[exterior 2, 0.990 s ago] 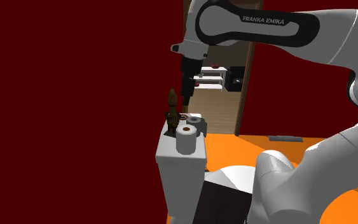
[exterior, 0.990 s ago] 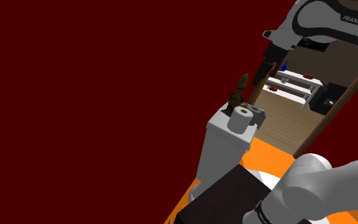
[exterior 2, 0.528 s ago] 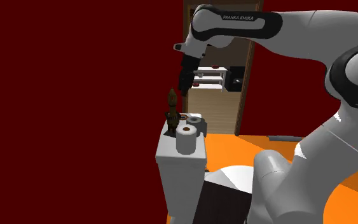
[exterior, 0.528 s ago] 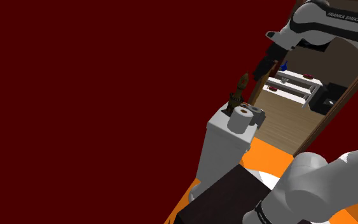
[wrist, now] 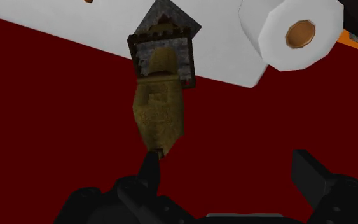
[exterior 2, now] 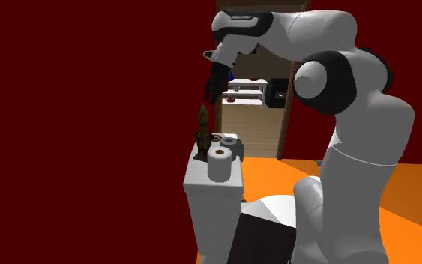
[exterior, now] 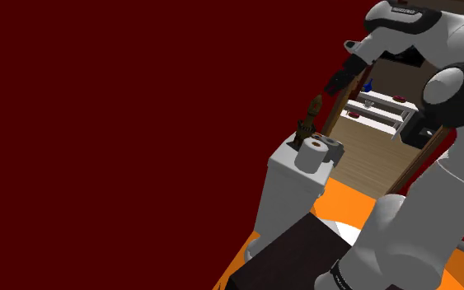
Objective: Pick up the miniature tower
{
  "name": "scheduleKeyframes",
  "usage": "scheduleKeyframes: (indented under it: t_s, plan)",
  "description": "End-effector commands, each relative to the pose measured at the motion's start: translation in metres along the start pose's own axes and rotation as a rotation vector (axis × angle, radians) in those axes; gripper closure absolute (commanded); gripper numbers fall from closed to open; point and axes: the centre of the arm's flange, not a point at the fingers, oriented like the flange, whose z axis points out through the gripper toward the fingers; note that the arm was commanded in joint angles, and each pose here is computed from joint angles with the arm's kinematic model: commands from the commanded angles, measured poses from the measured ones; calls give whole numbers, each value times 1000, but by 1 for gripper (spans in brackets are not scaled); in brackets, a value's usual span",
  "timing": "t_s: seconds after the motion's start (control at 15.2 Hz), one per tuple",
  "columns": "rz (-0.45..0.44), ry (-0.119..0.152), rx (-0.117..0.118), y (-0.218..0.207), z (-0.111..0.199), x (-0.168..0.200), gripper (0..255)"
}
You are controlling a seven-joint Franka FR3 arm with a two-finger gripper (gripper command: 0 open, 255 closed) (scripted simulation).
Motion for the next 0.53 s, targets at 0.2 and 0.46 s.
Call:
scheduleKeyframes:
  t_s: [0.2, 0.46]
  plan:
    - [-80, 78, 37, 54, 7, -5, 0]
    - [-80, 78, 37, 56, 26, -13, 0]
